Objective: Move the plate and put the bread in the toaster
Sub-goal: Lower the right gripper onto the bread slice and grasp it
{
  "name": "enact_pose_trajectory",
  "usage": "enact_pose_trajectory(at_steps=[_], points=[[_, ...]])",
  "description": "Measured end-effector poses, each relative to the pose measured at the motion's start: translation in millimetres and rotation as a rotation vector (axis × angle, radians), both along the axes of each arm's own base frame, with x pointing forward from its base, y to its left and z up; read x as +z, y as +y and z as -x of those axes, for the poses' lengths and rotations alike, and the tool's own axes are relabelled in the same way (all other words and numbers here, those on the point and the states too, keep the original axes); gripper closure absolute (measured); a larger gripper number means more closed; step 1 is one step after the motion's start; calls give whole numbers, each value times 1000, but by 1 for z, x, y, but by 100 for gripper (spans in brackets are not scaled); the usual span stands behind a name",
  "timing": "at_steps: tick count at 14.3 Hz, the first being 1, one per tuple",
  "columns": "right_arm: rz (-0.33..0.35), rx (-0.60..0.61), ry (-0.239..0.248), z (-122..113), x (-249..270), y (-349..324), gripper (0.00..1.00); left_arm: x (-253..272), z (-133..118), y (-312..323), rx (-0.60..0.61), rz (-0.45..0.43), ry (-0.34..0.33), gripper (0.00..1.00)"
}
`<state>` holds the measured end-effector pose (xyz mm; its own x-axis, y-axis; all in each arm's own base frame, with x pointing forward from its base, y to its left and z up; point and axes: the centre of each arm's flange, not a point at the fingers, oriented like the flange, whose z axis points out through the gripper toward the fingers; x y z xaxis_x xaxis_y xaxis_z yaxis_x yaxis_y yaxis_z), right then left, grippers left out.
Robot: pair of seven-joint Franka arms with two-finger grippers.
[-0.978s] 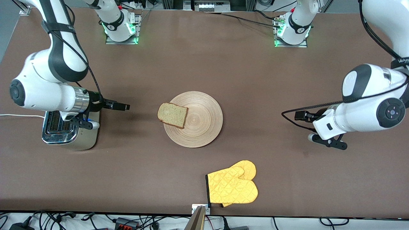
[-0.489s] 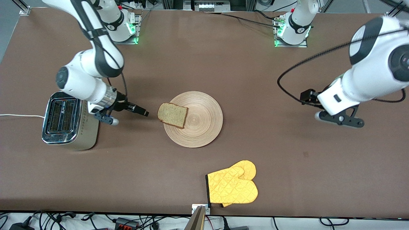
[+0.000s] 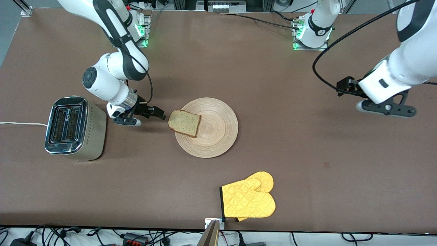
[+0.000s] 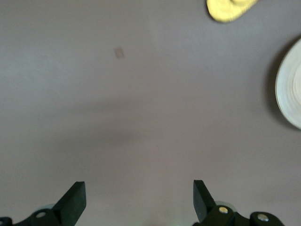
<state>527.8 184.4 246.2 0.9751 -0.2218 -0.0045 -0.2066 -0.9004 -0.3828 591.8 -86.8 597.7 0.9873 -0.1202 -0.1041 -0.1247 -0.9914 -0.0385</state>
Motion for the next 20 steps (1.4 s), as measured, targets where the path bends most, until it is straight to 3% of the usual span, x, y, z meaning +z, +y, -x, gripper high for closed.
enact_pose_trajectory(at_steps=[2, 5, 8, 11, 17, 20], points=[[-49, -24, -9, 4, -6, 7, 0, 15, 13, 24, 61, 36, -67, 0], [-121, -15, -34, 9, -15, 9, 0, 33, 35, 51, 119, 75, -108, 0], [-152, 27, -57, 13, -33, 6, 0, 31, 42, 61, 140, 76, -88, 0], [-175, 23, -49, 17, -48, 10, 0, 22, 41, 64, 148, 74, -71, 0], [-218, -22, -57, 13, -42, 21, 4, 11, 43, 68, 156, 71, -30, 0], [-221, -24, -58, 12, -42, 21, 15, 14, 43, 75, 170, 72, -36, 0]])
